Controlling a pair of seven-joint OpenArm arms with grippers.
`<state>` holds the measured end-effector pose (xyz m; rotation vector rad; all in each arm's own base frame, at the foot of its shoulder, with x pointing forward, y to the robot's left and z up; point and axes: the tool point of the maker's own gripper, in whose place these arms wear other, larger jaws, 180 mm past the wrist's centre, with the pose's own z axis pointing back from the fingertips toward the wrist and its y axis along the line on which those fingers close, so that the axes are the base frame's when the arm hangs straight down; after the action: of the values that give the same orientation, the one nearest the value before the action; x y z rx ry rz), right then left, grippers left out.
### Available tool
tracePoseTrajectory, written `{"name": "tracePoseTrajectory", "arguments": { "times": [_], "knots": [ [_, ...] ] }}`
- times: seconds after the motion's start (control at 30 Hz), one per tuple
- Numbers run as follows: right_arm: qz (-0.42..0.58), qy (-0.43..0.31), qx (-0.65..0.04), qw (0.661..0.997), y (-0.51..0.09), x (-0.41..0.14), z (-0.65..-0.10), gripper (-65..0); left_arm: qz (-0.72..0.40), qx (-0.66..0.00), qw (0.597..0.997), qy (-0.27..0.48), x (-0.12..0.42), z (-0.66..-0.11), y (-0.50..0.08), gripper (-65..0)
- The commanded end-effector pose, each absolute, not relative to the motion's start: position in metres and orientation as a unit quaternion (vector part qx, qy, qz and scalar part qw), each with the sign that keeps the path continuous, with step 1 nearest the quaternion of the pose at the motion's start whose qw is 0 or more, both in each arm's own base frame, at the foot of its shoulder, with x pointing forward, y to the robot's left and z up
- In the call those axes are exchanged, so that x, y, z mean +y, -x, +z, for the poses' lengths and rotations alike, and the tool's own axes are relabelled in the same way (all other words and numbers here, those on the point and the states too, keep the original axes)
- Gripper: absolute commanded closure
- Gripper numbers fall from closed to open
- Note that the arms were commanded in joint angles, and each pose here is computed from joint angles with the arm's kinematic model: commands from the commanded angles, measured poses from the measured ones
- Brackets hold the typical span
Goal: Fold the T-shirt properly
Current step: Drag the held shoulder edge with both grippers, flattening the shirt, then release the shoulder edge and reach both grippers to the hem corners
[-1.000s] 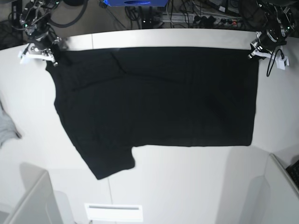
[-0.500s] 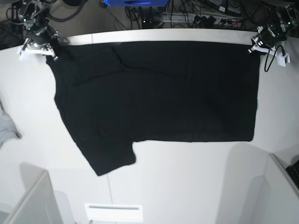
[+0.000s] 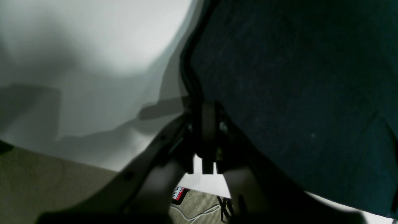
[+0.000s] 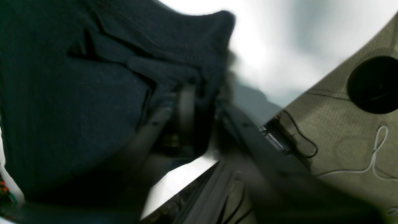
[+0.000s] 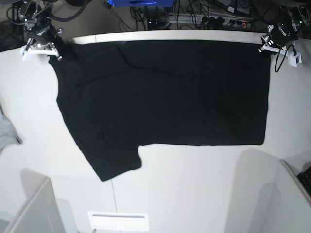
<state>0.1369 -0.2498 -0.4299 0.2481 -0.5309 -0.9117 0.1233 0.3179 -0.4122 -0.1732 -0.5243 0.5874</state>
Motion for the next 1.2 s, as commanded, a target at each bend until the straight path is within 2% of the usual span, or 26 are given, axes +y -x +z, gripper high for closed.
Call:
{"name": "tracePoseTrajectory", "arguments": {
  "times": [0.0, 0.03, 0.07, 0.17, 0.23, 0.27, 0.43, 0.6, 0.83, 1.03, 1.17],
  "knots": [
    [-0.431, -0.112, -0.265, 0.855, -0.139, -0.257, -0.423, -24.0, 0.279, -0.269, 0.919, 0.078, 0.324, -0.403, -0.128, 0.0],
    [-0.430, -0.111, -0.267, 0.855, -0.139, -0.257, -0.422, -30.2, 0.279, -0.268, 0.919, 0.078, 0.324, -0.404, -0.127, -2.5],
    [-0.433, -0.107, -0.272, 0.853, -0.139, -0.262, -0.419, -33.9, 0.279, -0.265, 0.920, 0.077, 0.324, -0.404, -0.125, -11.2],
    [-0.440, -0.090, -0.293, 0.844, -0.138, -0.278, -0.406, -34.7, 0.279, -0.267, 0.920, 0.072, 0.327, -0.402, -0.122, -34.7],
    [-0.443, -0.078, -0.312, 0.837, -0.140, -0.289, -0.395, -34.7, 0.291, -0.286, 0.911, 0.054, 0.342, -0.389, -0.122, -45.9],
    [-0.442, -0.073, -0.321, 0.835, -0.142, -0.294, -0.389, -34.7, 0.298, -0.296, 0.906, 0.044, 0.351, -0.383, -0.121, -49.2],
    [-0.419, -0.062, -0.363, 0.830, -0.172, -0.318, -0.367, -34.7, 0.317, -0.363, 0.876, 0.013, 0.391, -0.347, -0.146, -50.2],
    [-0.373, -0.095, -0.386, 0.838, -0.231, -0.315, -0.362, -34.8, 0.262, -0.426, 0.866, 0.015, 0.400, -0.305, -0.213, -50.2],
    [-0.292, -0.147, -0.428, 0.843, -0.302, -0.278, -0.332, -34.8, 0.184, -0.433, 0.882, -0.029, 0.381, -0.301, -0.289, -50.2],
    [-0.229, -0.166, -0.413, 0.865, -0.366, -0.263, -0.336, -34.8, 0.169, -0.425, 0.889, -0.004, 0.365, -0.311, -0.331, -50.2],
    [-0.176, -0.159, -0.421, 0.875, -0.403, -0.264, -0.343, -34.8, 0.178, -0.421, 0.889, 0.004, 0.366, -0.315, -0.338, -50.2]
  ]
}}
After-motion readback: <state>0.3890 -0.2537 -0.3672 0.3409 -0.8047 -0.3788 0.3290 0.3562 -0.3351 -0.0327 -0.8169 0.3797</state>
